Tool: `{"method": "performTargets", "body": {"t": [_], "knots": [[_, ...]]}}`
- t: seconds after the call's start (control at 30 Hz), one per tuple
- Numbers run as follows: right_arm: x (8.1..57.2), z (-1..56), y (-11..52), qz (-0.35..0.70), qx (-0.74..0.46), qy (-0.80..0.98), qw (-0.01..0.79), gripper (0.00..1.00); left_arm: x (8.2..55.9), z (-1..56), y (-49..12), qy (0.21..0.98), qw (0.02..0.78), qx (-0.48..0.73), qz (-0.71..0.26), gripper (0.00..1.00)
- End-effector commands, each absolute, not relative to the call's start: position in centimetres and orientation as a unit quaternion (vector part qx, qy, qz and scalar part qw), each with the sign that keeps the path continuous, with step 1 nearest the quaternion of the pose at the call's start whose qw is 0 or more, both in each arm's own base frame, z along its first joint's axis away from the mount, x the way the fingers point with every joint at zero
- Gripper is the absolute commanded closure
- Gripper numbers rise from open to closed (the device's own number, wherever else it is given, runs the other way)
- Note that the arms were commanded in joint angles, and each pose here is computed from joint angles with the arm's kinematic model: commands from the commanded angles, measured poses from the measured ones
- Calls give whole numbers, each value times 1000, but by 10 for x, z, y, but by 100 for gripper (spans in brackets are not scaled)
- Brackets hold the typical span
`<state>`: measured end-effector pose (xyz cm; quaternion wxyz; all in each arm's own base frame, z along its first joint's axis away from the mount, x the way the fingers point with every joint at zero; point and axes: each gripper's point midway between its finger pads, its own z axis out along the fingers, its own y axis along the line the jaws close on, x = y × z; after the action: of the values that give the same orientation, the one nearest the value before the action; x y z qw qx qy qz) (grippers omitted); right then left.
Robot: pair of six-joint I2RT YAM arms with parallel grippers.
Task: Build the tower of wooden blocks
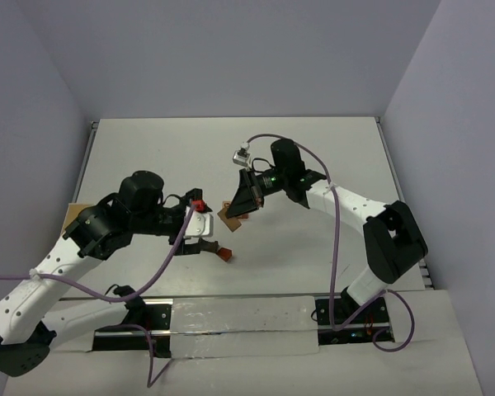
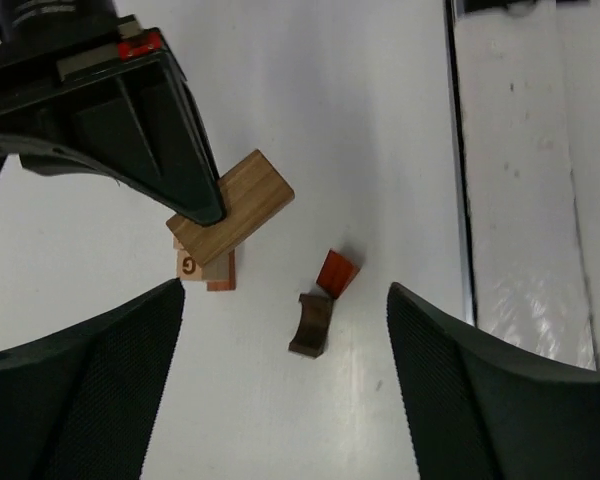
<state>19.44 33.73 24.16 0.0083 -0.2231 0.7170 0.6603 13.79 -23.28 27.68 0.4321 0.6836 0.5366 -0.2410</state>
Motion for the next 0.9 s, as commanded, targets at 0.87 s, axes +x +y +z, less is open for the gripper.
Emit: {"method": "performTargets", "body": {"t": [0.87], "knots": [[139, 216, 362, 628, -274, 720, -109, 100, 104, 228, -271, 385, 307, 857, -156, 36]]}}
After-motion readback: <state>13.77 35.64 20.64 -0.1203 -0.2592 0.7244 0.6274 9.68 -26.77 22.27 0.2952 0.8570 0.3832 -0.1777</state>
